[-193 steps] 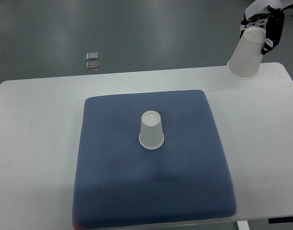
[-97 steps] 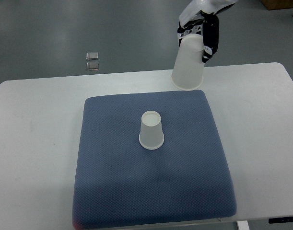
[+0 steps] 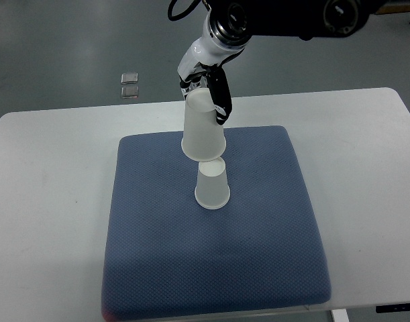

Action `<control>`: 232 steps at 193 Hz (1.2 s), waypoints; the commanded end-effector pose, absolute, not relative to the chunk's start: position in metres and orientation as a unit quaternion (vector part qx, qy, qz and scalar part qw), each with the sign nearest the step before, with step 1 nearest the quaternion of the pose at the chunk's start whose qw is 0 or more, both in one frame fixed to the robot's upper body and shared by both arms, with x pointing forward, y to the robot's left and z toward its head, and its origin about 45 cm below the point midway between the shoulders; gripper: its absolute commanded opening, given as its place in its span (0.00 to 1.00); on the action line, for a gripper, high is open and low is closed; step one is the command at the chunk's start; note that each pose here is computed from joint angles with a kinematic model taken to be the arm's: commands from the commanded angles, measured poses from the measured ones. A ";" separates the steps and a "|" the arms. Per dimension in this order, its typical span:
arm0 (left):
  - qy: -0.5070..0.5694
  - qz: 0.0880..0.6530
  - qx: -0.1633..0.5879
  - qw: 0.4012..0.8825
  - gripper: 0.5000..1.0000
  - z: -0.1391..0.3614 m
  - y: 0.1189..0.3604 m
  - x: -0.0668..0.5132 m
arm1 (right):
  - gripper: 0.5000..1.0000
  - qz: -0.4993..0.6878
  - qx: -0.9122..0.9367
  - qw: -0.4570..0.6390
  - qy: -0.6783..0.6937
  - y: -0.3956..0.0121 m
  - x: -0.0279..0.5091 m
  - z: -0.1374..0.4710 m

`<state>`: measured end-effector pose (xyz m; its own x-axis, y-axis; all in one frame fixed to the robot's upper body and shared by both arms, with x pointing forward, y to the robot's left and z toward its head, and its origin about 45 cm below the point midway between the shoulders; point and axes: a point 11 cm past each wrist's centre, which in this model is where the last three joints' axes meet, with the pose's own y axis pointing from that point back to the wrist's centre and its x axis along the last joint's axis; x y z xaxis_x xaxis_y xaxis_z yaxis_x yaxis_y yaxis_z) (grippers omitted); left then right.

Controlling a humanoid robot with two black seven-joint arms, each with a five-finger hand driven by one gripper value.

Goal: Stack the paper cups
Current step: 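Lower the held cup down over the cup on the pad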

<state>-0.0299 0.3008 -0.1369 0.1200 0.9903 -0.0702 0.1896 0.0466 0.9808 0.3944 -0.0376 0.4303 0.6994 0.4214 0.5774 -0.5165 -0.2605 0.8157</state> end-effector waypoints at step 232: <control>0.527 0.405 0.560 0.495 1.00 -0.137 0.302 -0.030 | 0.54 0.343 0.710 0.613 -0.045 -0.062 0.405 0.365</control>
